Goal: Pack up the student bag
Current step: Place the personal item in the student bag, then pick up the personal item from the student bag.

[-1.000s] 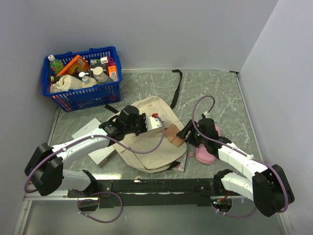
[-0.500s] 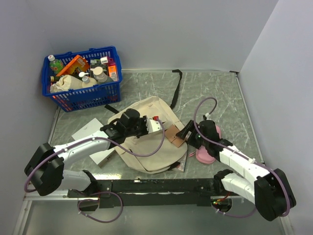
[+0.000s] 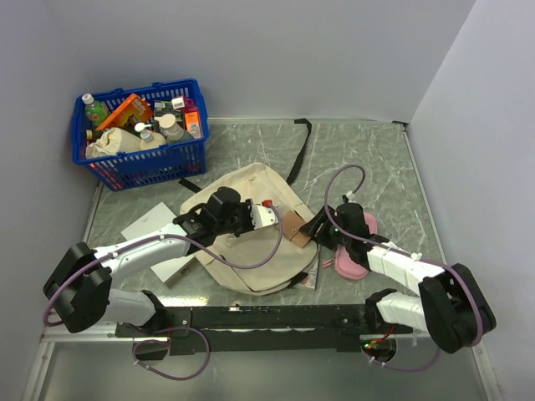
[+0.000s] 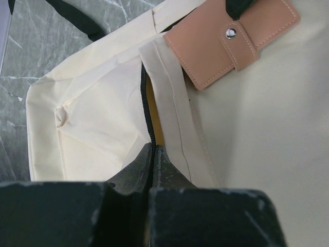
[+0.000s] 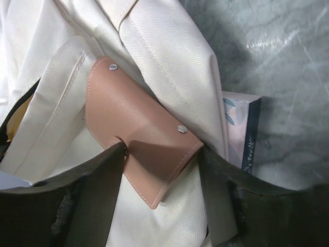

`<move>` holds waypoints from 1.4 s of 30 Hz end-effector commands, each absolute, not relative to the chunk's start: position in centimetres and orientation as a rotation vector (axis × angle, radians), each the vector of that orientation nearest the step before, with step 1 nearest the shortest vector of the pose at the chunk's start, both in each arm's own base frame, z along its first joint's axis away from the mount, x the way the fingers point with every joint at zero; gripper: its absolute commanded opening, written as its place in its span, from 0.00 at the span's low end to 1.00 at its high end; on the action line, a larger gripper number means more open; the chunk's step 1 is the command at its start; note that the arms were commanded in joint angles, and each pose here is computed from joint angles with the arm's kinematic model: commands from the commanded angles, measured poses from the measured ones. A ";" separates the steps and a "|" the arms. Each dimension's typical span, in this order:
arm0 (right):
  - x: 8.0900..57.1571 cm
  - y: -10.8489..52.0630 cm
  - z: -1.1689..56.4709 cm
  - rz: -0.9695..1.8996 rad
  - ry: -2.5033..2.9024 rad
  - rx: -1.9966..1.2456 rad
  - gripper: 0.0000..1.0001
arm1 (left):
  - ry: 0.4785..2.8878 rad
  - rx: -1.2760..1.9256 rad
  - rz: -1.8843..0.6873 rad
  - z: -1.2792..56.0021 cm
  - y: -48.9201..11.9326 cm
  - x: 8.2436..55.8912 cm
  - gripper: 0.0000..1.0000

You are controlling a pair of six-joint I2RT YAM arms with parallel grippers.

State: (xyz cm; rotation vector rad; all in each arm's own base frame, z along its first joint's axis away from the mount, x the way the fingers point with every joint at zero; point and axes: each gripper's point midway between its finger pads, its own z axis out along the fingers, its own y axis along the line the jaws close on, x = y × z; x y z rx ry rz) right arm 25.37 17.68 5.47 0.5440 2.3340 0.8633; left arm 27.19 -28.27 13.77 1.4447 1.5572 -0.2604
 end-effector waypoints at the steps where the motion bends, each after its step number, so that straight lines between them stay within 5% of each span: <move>1: 25.7 17.8 5.2 0.876 2.311 0.552 0.57 | 1.475 1.432 -0.318 15.5 -30.1 26.9 0.01; 6: 26.2 17.0 8.6 0.884 2.182 0.532 0.24 | 1.476 1.432 -0.323 15.2 -30.3 26.9 0.01; 12: 26.2 17.4 13.5 0.950 2.081 0.458 0.00 | 1.475 1.431 -0.324 15.2 -30.4 26.9 0.01; 26: 23.8 18.5 22.0 1.116 1.995 0.340 0.00 | 1.483 1.339 -0.258 15.8 -29.8 28.2 0.01; 42: 24.7 23.3 19.6 1.427 2.042 0.296 0.00 | 1.458 1.326 -0.240 16.1 -29.1 27.9 0.01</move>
